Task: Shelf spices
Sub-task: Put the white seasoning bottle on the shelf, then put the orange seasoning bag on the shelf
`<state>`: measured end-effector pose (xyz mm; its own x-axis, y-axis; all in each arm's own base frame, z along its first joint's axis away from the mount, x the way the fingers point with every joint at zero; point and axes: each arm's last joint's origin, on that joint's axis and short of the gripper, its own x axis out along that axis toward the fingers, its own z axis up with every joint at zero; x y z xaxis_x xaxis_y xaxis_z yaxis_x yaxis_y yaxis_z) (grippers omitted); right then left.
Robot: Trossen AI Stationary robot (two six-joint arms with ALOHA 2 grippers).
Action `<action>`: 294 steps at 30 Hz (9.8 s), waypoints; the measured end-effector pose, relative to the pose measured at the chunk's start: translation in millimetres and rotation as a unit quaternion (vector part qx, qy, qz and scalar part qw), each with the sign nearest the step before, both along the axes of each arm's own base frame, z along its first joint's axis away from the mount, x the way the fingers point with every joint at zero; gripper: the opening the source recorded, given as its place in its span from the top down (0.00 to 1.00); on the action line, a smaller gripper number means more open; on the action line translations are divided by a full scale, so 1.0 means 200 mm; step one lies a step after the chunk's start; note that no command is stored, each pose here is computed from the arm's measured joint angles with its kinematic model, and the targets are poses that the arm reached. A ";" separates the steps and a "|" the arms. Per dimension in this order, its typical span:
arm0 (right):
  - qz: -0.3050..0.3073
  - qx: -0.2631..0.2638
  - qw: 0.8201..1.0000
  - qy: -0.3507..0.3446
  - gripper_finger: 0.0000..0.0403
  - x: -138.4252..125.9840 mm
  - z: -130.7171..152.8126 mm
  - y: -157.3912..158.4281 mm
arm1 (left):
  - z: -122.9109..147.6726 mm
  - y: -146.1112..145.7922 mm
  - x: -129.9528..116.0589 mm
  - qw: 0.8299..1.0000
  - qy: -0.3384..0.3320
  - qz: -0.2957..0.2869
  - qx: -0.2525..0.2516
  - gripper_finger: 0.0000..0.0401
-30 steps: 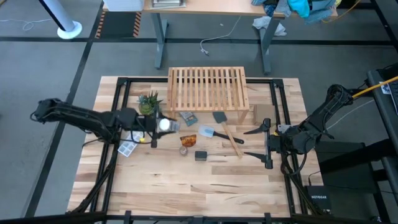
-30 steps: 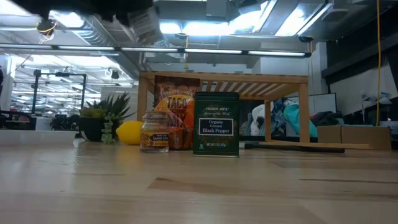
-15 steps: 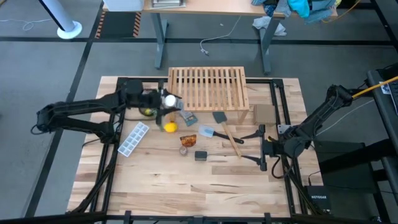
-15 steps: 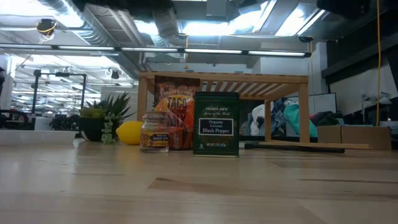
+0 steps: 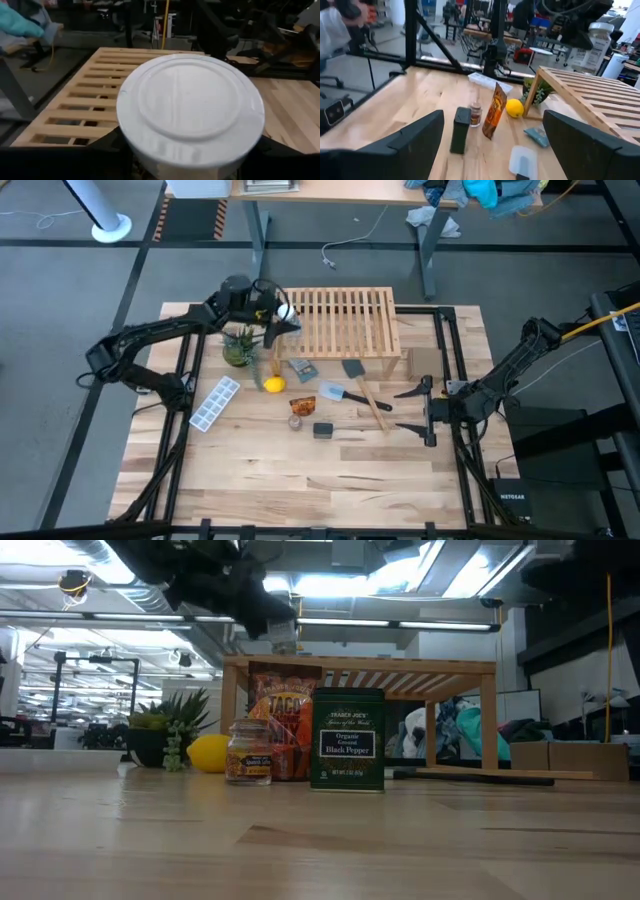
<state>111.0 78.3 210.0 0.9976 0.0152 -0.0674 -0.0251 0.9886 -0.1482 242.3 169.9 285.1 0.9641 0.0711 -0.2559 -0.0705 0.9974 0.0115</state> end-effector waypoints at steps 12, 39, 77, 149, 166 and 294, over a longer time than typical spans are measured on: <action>0.000 0.026 0.999 -0.027 0.14 -0.07 -0.09 -0.07 | -0.04 0.15 -0.06 0.998 0.008 0.026 -0.053 0.52; 0.000 0.028 0.999 -0.029 0.14 -0.08 -0.11 -0.08 | -0.05 0.09 -0.01 0.999 0.025 0.031 -0.032 0.29; 0.001 0.032 0.999 -0.028 0.14 -0.08 -0.11 -0.08 | -0.26 -0.74 -0.24 0.986 0.160 -0.025 -0.035 0.28; 0.023 0.024 0.999 -0.017 0.14 -0.08 -0.12 -0.07 | -0.54 -0.91 0.09 0.992 -0.032 -0.066 0.100 0.96; 0.023 0.024 0.999 -0.017 0.14 -0.08 -0.12 -0.07 | -0.39 -0.91 0.02 0.989 -0.004 -0.081 0.120 0.75; 0.022 0.024 0.999 -0.005 0.14 -0.08 -0.14 -0.07 | 0.17 -0.46 0.26 0.972 0.173 0.119 0.103 0.97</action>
